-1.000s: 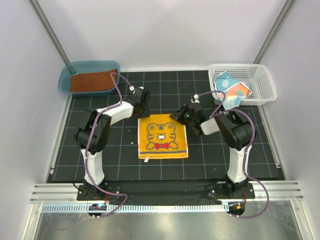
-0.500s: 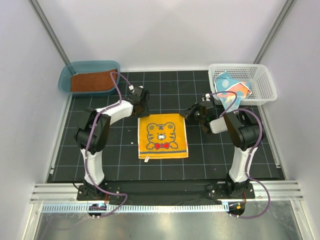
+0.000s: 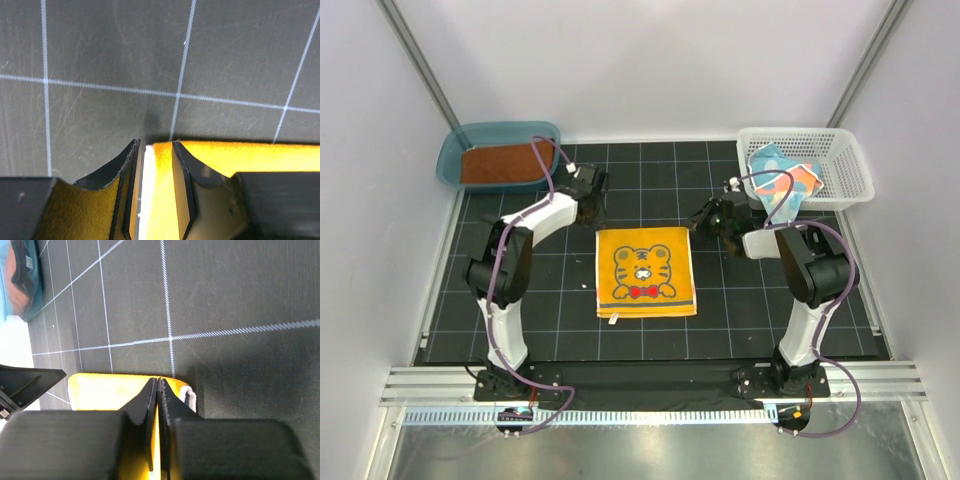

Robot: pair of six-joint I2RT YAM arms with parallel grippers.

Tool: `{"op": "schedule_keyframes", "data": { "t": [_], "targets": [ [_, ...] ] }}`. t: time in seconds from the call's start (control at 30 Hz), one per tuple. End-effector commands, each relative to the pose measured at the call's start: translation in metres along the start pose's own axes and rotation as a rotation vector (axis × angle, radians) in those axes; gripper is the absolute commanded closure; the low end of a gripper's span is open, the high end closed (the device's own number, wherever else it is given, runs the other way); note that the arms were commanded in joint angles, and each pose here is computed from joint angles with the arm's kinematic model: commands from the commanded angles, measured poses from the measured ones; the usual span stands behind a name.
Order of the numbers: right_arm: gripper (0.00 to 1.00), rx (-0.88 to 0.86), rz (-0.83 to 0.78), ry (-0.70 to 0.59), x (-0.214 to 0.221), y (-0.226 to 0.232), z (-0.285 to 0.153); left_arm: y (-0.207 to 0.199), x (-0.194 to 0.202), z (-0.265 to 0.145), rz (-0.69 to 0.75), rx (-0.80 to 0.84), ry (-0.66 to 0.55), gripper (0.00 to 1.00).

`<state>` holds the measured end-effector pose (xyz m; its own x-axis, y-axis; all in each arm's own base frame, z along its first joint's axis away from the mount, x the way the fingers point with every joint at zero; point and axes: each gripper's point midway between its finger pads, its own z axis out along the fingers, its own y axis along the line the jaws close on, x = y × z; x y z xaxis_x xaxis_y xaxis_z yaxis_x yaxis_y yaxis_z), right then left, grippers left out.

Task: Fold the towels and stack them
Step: Fold the towel

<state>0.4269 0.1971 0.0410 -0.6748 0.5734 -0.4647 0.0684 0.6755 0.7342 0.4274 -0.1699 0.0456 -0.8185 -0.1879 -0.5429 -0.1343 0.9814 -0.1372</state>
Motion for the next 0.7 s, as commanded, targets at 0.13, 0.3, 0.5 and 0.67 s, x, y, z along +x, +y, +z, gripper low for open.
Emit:
{"op": "schedule_keyframes", "data": {
  "t": [0.13, 0.3, 0.5, 0.67],
  "targets": [
    [0.8, 0.019, -0.165, -0.061, -0.041, 0.031, -0.024, -0.001, -0.023, -0.03, 0.012, 0.015, -0.062, 0.59],
    [0.67, 0.081, -0.216, 0.011, -0.032, 0.019, -0.025, 0.0, -0.015, -0.023, 0.021, 0.007, -0.026, 0.58],
    [0.62, 0.142, -0.262, 0.071, -0.019, 0.003, -0.019, 0.002, -0.005, -0.014, 0.031, -0.003, 0.019, 0.58],
    [0.61, 0.166, -0.289, 0.103, -0.008, -0.007, -0.012, 0.005, 0.006, -0.003, 0.035, -0.018, 0.048, 0.58]
  ]
}}
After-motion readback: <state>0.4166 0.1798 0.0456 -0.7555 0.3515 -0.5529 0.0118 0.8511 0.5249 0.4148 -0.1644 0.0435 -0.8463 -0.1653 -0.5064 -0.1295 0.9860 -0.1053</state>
